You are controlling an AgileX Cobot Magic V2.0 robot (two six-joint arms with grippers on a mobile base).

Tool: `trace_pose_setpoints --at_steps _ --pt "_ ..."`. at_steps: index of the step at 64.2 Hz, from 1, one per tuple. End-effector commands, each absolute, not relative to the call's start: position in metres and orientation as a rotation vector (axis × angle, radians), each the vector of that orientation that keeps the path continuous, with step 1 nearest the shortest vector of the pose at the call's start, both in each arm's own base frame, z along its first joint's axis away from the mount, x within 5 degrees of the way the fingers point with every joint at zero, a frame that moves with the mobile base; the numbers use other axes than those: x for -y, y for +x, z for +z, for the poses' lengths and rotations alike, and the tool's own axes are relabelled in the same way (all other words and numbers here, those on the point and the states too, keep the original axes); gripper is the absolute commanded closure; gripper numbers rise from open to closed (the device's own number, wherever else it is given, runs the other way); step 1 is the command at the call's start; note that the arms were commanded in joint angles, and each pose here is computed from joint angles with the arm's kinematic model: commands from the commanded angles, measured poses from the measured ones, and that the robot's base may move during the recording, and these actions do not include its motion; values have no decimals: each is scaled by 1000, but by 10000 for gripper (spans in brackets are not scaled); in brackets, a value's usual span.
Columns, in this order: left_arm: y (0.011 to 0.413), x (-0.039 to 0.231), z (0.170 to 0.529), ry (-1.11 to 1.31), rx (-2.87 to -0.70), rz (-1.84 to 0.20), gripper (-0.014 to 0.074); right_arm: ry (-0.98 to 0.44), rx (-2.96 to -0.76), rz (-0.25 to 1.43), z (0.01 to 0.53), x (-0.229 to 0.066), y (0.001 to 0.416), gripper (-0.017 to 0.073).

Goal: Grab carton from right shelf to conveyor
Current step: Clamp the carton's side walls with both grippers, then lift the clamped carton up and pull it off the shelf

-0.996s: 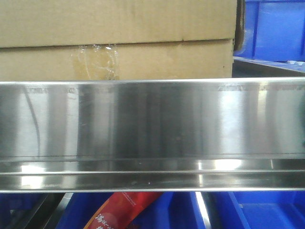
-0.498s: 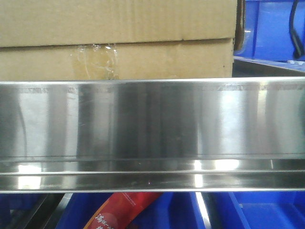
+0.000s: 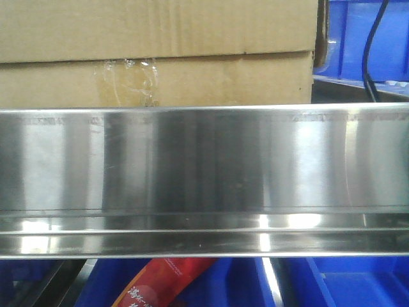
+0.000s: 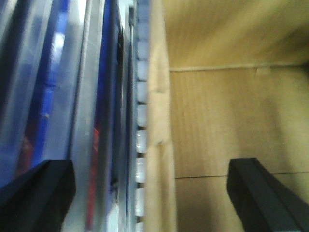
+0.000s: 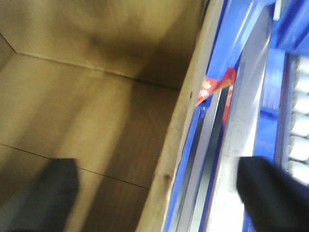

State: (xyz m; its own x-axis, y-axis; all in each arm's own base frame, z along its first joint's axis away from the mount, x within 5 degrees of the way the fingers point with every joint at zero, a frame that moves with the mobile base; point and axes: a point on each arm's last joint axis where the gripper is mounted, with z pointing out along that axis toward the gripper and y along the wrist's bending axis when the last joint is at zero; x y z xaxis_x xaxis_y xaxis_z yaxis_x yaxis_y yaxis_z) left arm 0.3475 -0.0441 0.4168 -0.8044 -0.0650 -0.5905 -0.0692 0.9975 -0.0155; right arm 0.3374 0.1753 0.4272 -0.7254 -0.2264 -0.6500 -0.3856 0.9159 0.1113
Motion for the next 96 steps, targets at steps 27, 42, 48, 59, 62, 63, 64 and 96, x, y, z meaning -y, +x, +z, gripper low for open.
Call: trace_pose_setpoints --at_steps 27,42,48,59,62,63,64,96 --pt "345 45 429 -97 -2466 -32 601 -430 -2378 285 444 -167 325 619" --pt "298 62 491 -13 -2274 -122 601 -403 -2239 293 494 -141 279 619" --pt "274 76 508 48 -2219 -178 612 -388 -2174 284 514 -127 257 619" --pt "244 97 523 98 -2164 -252 612 -362 -2108 220 529 -102 219 619" --pt "237 103 524 110 -2154 -245 612 -357 -2099 215 530 -94 205 619" --pt "236 105 523 115 -2152 -238 612 -355 -2098 214 530 -91 200 619" --pt "234 107 523 119 -2151 -233 612 -347 -2100 218 529 -90 197 619" --pt "201 139 506 239 -2198 -310 612 -313 -2211 193 475 -71 164 619"
